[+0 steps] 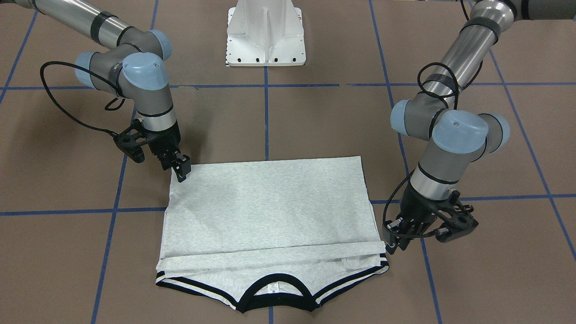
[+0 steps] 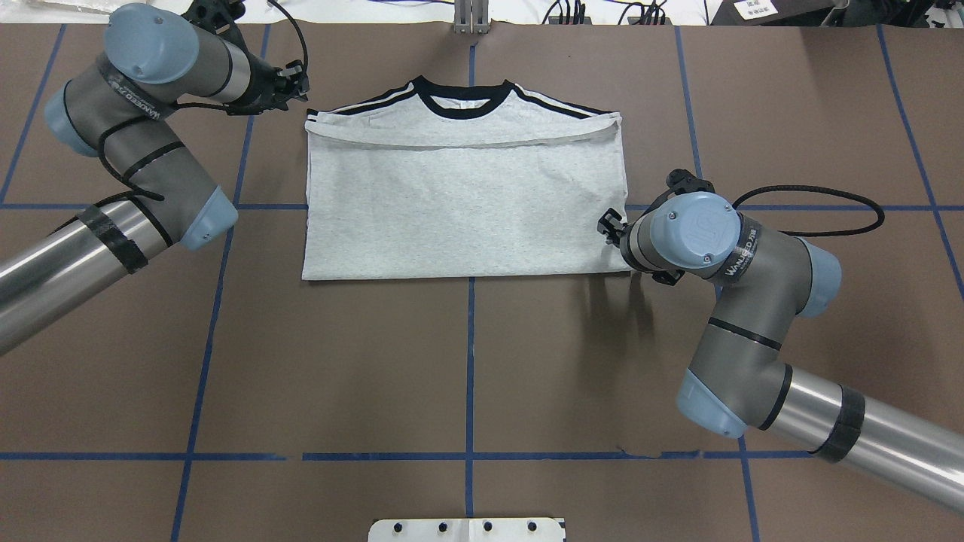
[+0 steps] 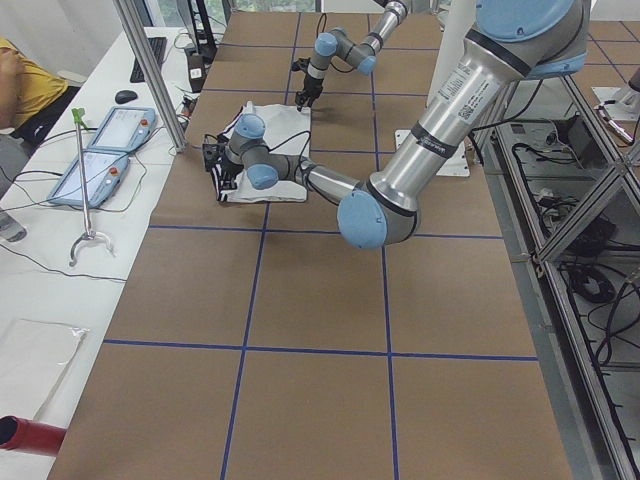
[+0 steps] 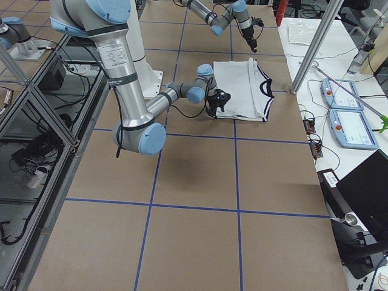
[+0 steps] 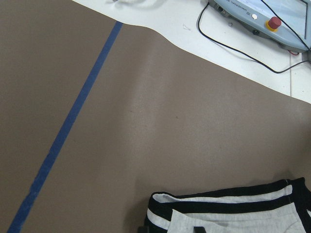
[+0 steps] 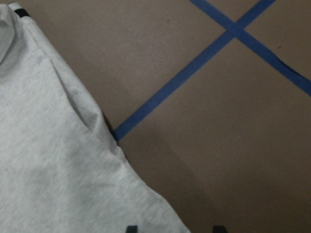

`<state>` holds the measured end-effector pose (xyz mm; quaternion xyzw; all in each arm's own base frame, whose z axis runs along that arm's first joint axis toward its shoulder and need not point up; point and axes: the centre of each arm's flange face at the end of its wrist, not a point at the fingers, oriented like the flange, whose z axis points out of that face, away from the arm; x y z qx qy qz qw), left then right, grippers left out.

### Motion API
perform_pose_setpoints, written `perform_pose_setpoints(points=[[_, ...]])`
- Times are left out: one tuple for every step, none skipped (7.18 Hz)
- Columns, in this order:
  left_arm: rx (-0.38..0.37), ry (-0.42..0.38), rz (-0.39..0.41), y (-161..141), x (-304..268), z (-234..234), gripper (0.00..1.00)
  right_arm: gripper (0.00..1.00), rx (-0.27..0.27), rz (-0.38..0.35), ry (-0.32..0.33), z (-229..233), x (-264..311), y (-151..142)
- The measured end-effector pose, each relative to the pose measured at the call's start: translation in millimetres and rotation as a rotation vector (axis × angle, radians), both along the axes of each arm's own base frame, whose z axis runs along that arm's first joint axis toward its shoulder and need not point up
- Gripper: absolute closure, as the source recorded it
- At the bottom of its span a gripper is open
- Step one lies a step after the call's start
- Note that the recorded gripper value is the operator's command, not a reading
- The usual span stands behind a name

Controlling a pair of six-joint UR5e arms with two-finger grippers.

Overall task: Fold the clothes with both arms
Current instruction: 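Move the right gripper to the folded shirt's side edge while the left gripper withdraws, then grasp the shirt edge with the right gripper and rotate the shirt toward the robot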

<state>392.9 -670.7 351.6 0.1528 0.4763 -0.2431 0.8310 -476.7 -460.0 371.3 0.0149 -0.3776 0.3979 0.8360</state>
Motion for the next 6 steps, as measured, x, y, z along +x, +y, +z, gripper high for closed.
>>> perform_pose_setpoints(points=[[0.001, 0.002, -0.001, 0.3, -0.2, -1.4, 0.58, 1.0, -0.006, 0.006, -0.008, -2.2, 0.5, 0.9], [0.002, 0.004, -0.001, 0.3, -0.3, -2.2, 0.58, 1.0, -0.009, 0.007, -0.012, -3.4, 0.8, 2.2], [0.003, 0.005, -0.002, 0.3, -0.2, -3.1, 0.58, 1.0, -0.01, 0.006, -0.015, -5.0, 1.5, 4.0], [0.005, 0.008, -0.002, 0.2, -0.2, -5.5, 0.58, 1.0, -0.008, 0.0, -0.02, -7.4, 2.7, 9.3], [0.009, 0.013, -0.003, 0.6, -0.5, -9.6, 0.58, 1.0, -0.004, -0.012, -0.029, -9.5, 7.1, 20.8], [0.016, 0.023, -0.003, 2.7, -2.0, -15.5, 0.58, 1.0, -0.002, -0.031, -0.038, -13.6, 18.5, 40.4]])
